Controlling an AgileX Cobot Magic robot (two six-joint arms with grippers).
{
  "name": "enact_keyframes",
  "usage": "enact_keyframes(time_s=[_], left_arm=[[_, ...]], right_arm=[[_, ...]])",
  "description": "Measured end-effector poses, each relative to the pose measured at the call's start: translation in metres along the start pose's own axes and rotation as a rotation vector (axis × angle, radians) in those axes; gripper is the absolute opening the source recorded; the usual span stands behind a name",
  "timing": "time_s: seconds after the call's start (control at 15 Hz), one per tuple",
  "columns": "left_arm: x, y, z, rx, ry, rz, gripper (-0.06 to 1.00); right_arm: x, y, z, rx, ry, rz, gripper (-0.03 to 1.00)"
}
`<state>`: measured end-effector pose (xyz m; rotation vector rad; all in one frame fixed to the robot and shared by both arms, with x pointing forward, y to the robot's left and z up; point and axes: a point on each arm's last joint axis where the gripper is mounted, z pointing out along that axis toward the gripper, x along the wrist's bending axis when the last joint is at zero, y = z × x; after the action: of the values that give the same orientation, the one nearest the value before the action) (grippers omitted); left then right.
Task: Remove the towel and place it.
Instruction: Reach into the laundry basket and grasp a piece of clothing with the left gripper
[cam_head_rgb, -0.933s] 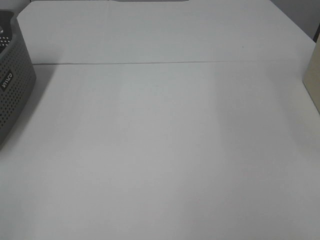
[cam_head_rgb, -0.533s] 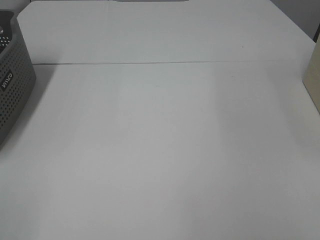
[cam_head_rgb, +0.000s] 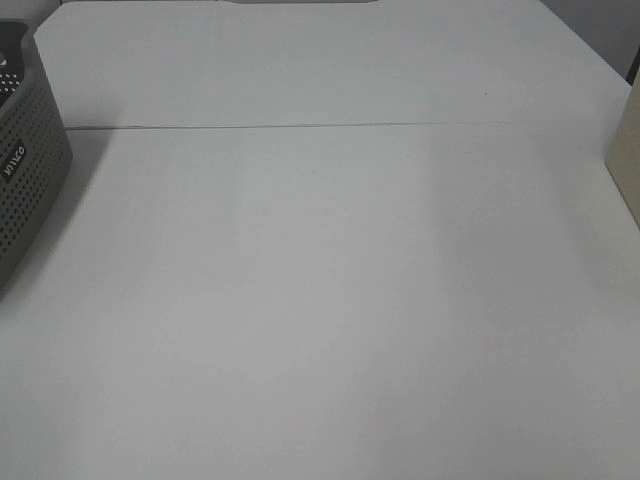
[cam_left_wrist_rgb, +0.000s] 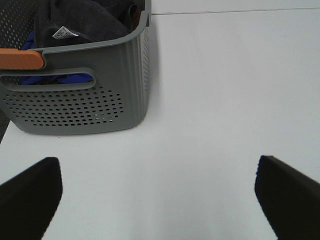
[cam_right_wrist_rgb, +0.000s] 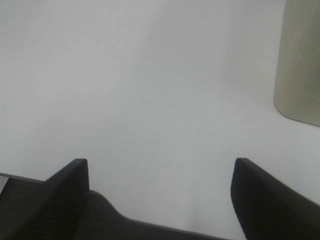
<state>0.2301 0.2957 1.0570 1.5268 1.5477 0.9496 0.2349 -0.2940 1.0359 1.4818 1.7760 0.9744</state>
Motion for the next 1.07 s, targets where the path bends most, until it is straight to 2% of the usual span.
enact_keyframes(time_s=[1.07], left_arm=[[0.0000, 0.0000, 0.0000, 0.000, 0.000, 0.000, 0.99]], right_arm=[[0.0000, 0.0000, 0.0000, 0.000, 0.000, 0.000, 0.76]])
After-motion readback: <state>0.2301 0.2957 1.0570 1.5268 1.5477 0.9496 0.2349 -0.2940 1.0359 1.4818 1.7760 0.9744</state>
